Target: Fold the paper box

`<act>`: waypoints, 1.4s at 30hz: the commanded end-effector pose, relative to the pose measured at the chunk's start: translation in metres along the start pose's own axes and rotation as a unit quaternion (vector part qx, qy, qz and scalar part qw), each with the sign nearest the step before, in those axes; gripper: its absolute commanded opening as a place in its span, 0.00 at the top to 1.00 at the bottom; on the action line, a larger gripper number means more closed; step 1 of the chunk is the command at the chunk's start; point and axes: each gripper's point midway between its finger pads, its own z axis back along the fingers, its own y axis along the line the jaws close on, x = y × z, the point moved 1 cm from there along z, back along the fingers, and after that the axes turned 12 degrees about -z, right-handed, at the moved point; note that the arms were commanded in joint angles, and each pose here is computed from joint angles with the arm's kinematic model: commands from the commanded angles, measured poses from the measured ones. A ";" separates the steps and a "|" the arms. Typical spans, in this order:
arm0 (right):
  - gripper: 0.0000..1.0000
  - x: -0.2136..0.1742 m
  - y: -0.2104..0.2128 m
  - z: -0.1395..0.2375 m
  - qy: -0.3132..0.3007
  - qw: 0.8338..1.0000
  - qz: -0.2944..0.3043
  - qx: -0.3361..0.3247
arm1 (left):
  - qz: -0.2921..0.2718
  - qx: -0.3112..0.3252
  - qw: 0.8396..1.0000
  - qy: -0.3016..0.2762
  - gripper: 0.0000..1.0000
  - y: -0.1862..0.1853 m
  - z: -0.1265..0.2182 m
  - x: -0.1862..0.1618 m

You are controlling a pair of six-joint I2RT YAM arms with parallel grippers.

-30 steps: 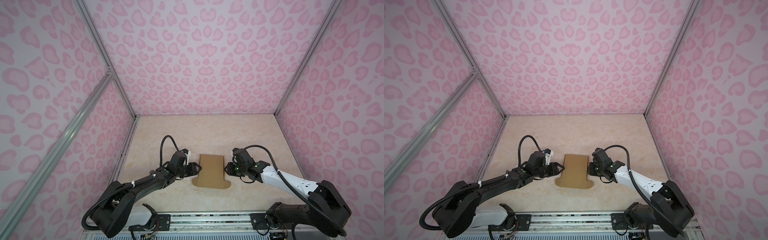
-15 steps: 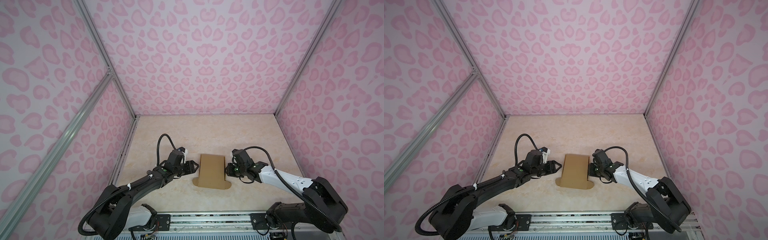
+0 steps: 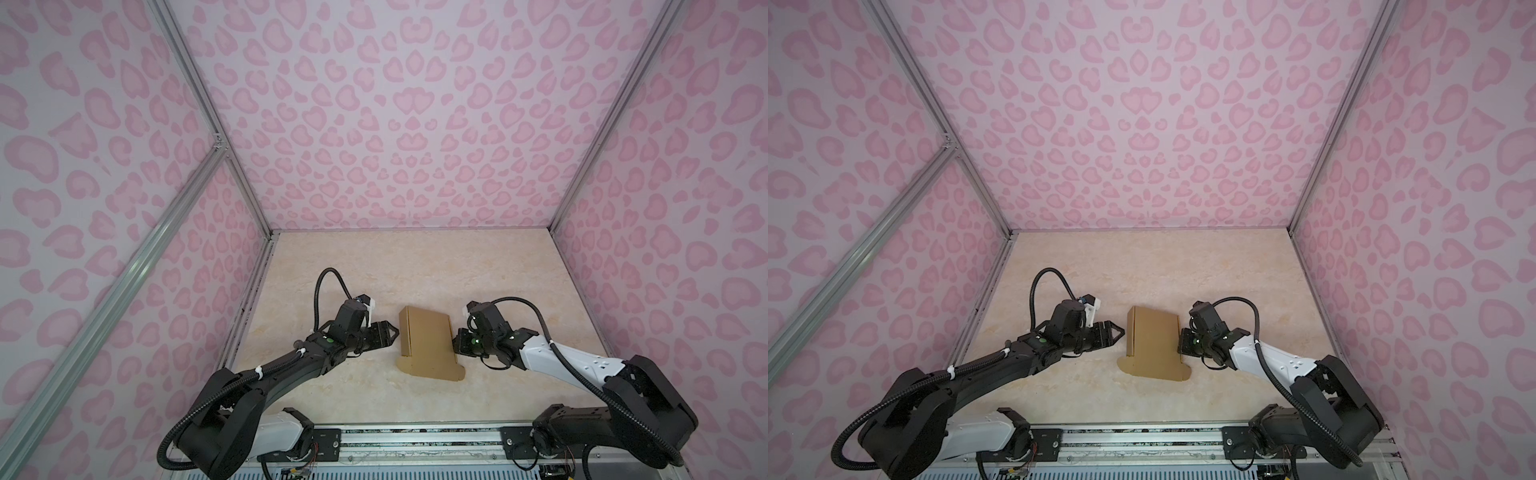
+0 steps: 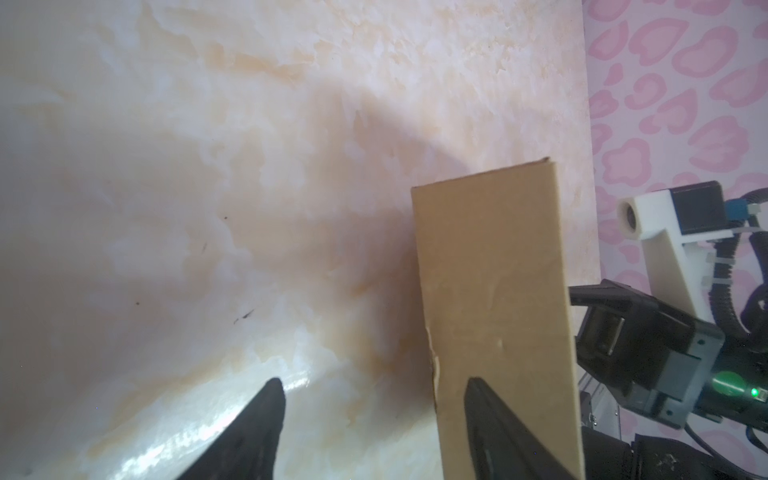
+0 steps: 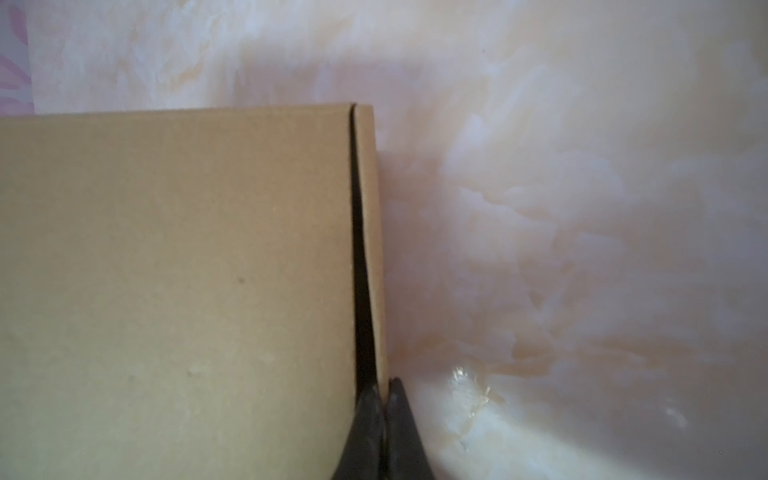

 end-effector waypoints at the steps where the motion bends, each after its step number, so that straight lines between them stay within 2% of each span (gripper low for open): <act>1: 0.95 -0.003 -0.001 -0.001 0.007 1.000 -0.006 0.004 | -0.006 -0.011 1.000 -0.015 0.26 -0.006 0.004 0.006; 8: 0.95 -0.002 0.002 0.001 0.006 1.000 -0.004 0.009 | 0.004 -0.062 0.998 -0.021 0.18 -0.024 0.003 0.011; 13: 0.95 -0.001 0.003 -0.001 0.007 1.000 -0.002 0.010 | 0.009 -0.090 0.996 -0.015 0.16 -0.033 0.000 0.009; 17: 0.96 -0.003 0.001 -0.003 0.010 1.000 -0.005 0.010 | 0.014 -0.121 0.992 -0.031 0.14 -0.042 0.002 0.013; 24: 0.96 -0.002 0.005 -0.002 0.010 1.000 -0.002 0.014 | 0.014 -0.138 0.990 -0.012 0.14 -0.052 -0.008 0.008; 42: 0.96 -0.002 0.011 0.001 0.009 1.000 0.000 0.024 | 0.016 -0.150 0.989 -0.007 0.29 -0.061 -0.013 0.008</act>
